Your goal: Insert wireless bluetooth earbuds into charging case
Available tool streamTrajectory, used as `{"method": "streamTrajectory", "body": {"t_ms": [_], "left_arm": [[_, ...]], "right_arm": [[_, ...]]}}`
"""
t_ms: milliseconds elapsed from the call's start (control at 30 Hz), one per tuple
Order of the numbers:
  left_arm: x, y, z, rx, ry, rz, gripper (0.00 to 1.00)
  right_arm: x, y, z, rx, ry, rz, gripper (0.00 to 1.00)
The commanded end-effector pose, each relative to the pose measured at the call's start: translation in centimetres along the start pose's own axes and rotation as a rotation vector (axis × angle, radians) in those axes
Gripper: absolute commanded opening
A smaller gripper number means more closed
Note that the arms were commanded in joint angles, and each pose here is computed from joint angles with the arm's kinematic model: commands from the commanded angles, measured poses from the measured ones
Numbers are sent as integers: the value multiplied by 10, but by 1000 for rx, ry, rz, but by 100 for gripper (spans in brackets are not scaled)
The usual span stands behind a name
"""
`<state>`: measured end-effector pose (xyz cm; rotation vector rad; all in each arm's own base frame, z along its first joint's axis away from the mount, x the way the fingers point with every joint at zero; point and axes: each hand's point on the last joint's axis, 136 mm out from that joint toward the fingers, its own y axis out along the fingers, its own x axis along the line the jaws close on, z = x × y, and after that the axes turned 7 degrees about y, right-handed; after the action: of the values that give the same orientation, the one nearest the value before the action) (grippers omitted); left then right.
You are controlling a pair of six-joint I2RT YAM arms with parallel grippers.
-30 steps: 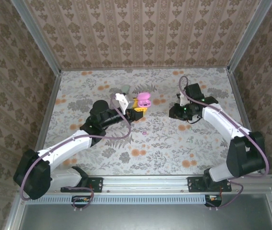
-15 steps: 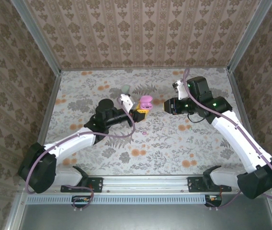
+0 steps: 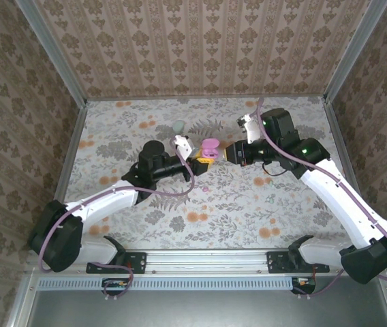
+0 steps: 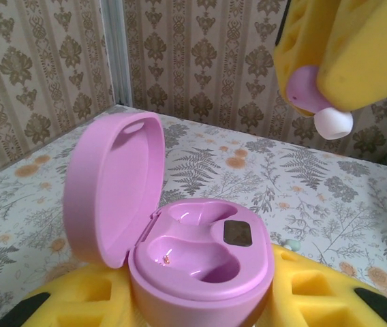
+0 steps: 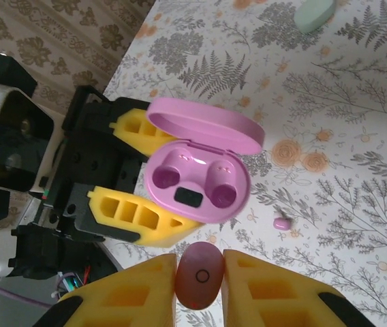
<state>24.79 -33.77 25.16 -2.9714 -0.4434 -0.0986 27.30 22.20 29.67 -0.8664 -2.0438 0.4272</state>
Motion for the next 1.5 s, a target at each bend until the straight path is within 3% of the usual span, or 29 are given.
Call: {"method": "streamTrajectory", "body": {"t_ms": [0,1467], "left_arm": [[-4,4,-24,-61,55,30,31],[-7,6,-36,-90,78,32,31]], "right_arm": [[15,-1,-14,-37,-14,-41,24],[18,39,-17,-9,-34,49,23]]}}
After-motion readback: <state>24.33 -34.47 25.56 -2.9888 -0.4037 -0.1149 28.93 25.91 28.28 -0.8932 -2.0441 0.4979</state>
